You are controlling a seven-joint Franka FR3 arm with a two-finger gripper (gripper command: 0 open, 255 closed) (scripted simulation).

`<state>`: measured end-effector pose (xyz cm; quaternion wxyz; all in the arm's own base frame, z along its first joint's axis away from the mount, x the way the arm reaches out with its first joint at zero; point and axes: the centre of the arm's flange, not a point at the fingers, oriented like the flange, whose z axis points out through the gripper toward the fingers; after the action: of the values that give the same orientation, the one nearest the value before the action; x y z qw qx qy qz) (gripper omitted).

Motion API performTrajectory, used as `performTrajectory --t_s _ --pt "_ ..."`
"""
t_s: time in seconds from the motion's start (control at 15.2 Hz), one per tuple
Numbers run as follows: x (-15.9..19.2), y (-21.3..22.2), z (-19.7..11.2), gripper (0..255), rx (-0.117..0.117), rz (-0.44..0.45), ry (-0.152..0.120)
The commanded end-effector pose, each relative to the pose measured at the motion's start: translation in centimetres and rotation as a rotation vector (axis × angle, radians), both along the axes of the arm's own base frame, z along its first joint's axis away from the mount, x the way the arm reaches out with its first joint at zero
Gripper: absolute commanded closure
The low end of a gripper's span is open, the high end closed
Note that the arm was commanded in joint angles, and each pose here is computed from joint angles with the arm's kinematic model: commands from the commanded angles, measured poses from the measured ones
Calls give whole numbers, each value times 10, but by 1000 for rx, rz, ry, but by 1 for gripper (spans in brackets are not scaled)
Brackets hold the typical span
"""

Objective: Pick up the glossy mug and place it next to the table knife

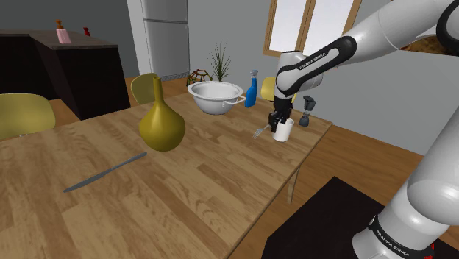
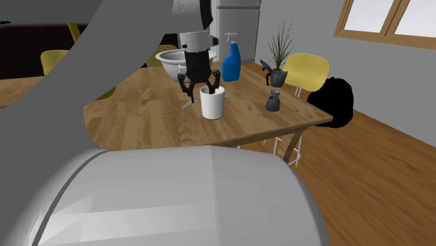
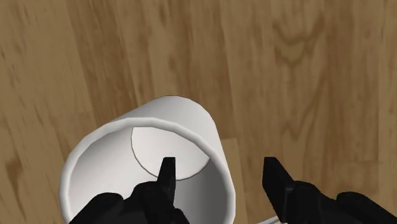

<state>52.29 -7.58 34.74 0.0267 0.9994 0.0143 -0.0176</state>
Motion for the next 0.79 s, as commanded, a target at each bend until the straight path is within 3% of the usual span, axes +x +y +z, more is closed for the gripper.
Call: performTrajectory --t_s 0.0,0.53,0.73 --pt "0 0 0 255 0 0 0" --pt "0 0 0 255 0 0 0" --pt "0 0 16 255 0 0 0"
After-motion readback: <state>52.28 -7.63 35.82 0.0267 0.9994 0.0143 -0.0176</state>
